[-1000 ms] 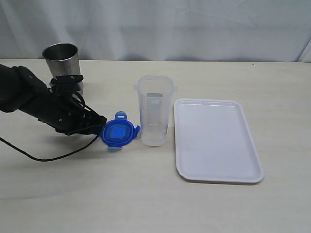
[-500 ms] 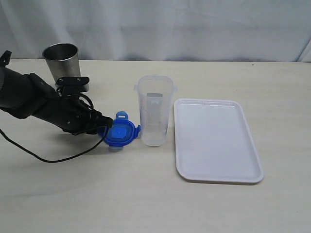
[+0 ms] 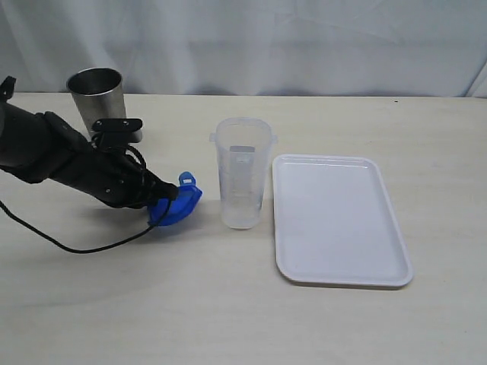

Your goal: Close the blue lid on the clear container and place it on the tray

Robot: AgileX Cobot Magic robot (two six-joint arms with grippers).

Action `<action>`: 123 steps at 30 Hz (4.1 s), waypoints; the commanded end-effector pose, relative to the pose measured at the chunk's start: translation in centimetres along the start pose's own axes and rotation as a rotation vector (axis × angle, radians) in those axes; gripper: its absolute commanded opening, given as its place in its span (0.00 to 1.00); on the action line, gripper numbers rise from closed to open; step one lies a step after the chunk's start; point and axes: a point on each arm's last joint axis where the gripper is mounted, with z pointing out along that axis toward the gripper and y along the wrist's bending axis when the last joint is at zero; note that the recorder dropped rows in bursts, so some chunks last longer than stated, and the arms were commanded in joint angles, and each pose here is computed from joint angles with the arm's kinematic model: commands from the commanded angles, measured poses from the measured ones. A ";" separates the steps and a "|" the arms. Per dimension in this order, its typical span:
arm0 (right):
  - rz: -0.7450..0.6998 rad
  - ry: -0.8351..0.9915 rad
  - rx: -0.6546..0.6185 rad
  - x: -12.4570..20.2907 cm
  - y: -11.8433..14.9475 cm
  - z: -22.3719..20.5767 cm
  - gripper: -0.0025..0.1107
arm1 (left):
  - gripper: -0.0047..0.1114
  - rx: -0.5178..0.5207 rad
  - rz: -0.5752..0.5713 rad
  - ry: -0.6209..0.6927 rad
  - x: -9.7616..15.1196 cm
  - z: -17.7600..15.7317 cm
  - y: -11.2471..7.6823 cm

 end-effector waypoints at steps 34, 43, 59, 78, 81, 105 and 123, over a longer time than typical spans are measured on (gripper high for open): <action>-0.004 0.001 -0.002 0.1 0.0 0.0 0.06 | 0.04 -0.233 0.308 -0.564 -6.8 -14.3 -1.5; -0.004 0.001 -0.002 0.1 0.0 0.0 0.06 | 0.04 -0.264 0.508 -0.666 -9.6 -16.4 -3.7; -0.004 0.001 -0.002 0.1 0.0 0.0 0.06 | 0.04 -0.284 1.127 -0.727 -8.8 -16.2 -11.6; -0.004 0.001 -0.002 0.1 0.0 0.0 0.06 | 0.04 -0.247 1.404 -0.693 -6.9 -15.6 -15.6; -0.004 0.001 -0.002 0.1 0.0 0.0 0.06 | 0.04 -0.273 1.459 -0.701 -6.9 -15.7 -15.7; -0.003 0.002 -0.001 0.1 0.0 0.0 0.06 | 0.04 -0.881 1.447 -0.730 -6.9 -12.4 -16.4; -0.003 0.002 -0.001 0.1 0.0 0.0 0.06 | 0.04 -0.848 1.617 -0.735 -2.4 -10.8 -18.6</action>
